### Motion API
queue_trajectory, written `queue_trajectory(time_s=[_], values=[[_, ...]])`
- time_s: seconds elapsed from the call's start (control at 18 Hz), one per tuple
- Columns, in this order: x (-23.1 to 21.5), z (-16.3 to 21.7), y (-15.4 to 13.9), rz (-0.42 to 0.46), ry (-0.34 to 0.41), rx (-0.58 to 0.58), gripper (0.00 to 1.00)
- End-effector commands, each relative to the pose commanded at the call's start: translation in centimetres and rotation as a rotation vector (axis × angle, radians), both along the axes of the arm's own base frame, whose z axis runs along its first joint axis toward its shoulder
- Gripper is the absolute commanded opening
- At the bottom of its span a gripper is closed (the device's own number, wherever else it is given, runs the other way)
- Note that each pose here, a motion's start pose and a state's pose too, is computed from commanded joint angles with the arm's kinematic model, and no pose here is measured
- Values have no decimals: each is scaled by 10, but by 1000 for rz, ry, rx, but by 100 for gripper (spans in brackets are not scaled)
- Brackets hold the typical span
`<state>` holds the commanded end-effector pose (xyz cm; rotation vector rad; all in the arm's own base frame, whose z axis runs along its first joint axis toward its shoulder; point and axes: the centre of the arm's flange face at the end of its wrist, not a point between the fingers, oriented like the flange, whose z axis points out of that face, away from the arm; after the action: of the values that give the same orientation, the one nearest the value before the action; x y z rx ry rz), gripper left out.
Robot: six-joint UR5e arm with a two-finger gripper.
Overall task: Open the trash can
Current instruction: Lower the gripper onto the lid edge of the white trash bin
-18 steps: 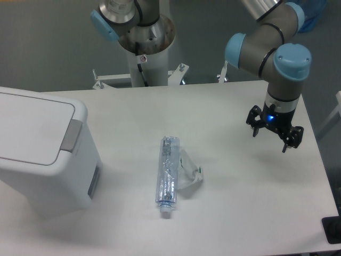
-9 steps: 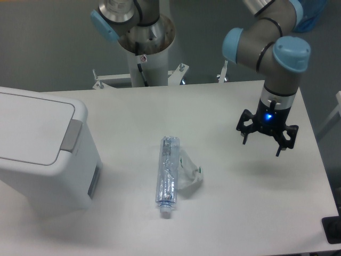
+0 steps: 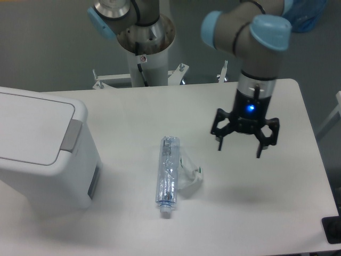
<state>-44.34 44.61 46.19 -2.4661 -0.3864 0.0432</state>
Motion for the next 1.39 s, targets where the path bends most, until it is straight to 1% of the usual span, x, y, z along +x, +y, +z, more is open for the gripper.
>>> queue_trajectory(time_s=[0.06, 0.17, 0.28, 0.39, 0.56, 0.67, 0.72, 0.89, 1.17, 1.39], values=[[8, 14, 6, 21, -17, 32, 100], [26, 29, 22, 43, -66, 76, 100], [47, 38, 37, 25, -98, 107, 100], [67, 51, 43, 14, -110, 132, 100], [104, 53, 65, -45, -120, 130, 100], [130, 60, 72, -82, -110, 130, 100], [140, 56, 76, -97, -115, 124, 100], [165, 55, 84, -135, -118, 118, 100], [178, 49, 80, -147, -127, 107, 100], [185, 36, 75, -152, -140, 92, 100]])
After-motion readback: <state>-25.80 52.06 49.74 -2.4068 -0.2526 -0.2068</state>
